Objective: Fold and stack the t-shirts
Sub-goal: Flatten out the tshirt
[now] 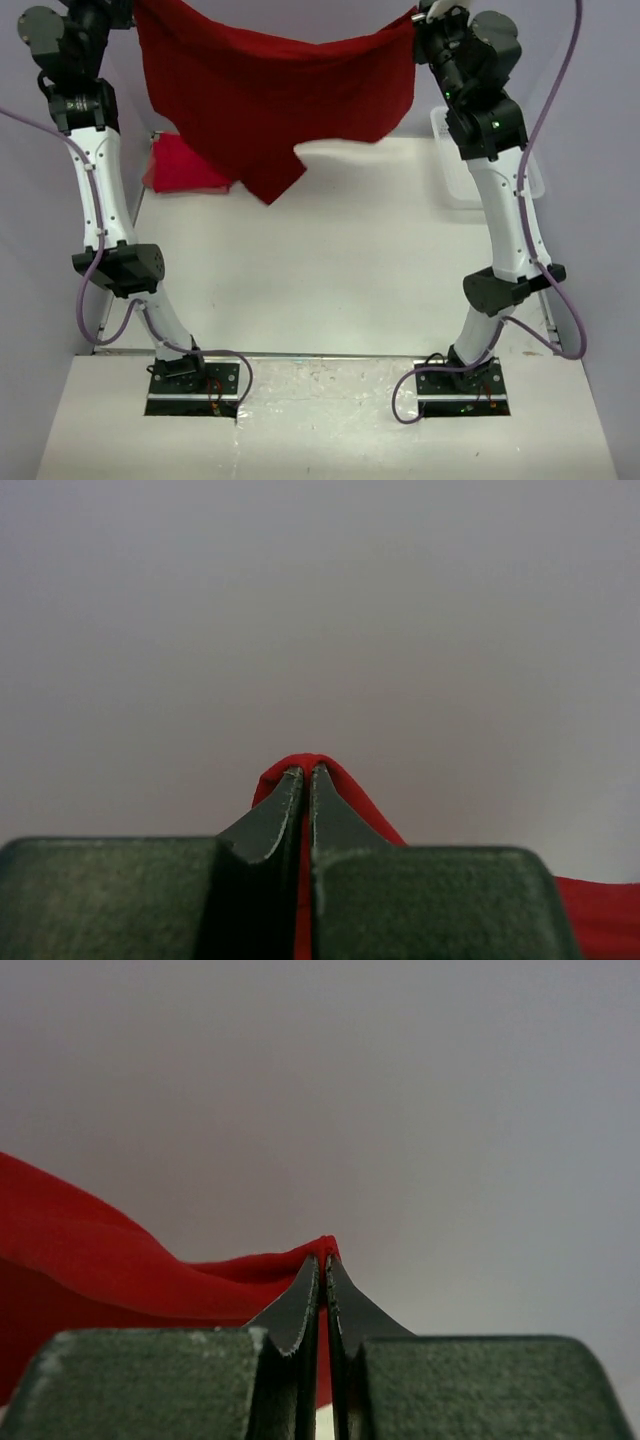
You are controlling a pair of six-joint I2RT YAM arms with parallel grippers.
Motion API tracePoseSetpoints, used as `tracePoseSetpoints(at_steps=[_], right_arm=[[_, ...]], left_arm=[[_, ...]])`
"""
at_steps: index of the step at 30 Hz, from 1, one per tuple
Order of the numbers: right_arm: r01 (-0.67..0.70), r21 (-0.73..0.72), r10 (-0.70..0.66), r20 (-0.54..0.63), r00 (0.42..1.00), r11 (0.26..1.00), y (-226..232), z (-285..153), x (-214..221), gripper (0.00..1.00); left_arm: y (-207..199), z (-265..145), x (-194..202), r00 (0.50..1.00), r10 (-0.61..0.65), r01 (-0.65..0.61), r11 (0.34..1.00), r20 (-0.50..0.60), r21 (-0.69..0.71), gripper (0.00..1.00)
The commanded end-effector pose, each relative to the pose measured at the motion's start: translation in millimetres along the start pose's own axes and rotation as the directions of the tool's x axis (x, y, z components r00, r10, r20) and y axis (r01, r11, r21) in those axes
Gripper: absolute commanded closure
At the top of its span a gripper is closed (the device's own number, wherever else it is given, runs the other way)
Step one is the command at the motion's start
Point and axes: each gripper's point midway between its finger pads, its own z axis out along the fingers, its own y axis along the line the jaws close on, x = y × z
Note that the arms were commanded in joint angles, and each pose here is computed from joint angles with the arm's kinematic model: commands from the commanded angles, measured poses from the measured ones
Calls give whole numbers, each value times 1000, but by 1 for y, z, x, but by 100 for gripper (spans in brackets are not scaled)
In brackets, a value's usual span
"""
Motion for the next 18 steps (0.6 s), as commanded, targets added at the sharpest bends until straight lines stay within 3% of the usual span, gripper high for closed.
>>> tracePoseSetpoints(at_steps=[1,2,5,6,7,8,10,11,12,13,14,16,17,18], right_arm=[[-54,13,49,246,968,998,-30,-65,-105,100],[-57,17,52,218,975,998,-30,-63,-95,100],[-87,45,88,-1,996,995,-28,-41,-13,100],[-87,56,96,-172,980,995,-19,-32,52,100],[-96,79,115,-271,956,992,-18,-32,89,100],[-166,150,211,-364,907,975,-14,-36,127,100],[-210,199,288,-595,750,957,12,-62,222,100],[-283,251,378,-632,677,926,26,-74,250,100],[-282,277,392,-726,566,919,43,-103,307,100],[-313,275,411,-723,556,909,53,-114,312,100],[-311,286,409,-779,475,906,68,-144,352,100],[-324,324,445,-778,444,889,71,-168,359,100],[-323,337,449,-802,393,884,77,-188,377,100],[-328,360,471,-796,381,873,75,-199,373,100]], left_arm=[[-82,-40,-115,969,66,-111,977,237,181,100],[-84,-42,-112,973,61,-105,976,224,189,100],[-52,-31,-19,1000,-15,16,987,-9,157,100],[-52,-30,12,995,-41,55,986,-86,158,100],[-49,-31,43,986,-40,64,987,-162,147,100],[-37,-41,111,935,-108,140,988,-338,72,100],[-45,-55,188,856,-122,146,989,-503,9,100],[-43,-89,257,745,-187,181,981,-640,-76,100],[-61,-108,292,681,-206,205,975,-702,-88,100],[-63,-128,317,624,-269,221,961,-733,-165,100],[-73,-171,359,530,-313,229,948,-789,-222,100],[-70,-212,384,464,-424,180,905,-778,-386,100],[-78,-249,396,422,-456,160,888,-784,-431,100],[-83,-255,383,454,-484,177,872,-748,-457,100]])
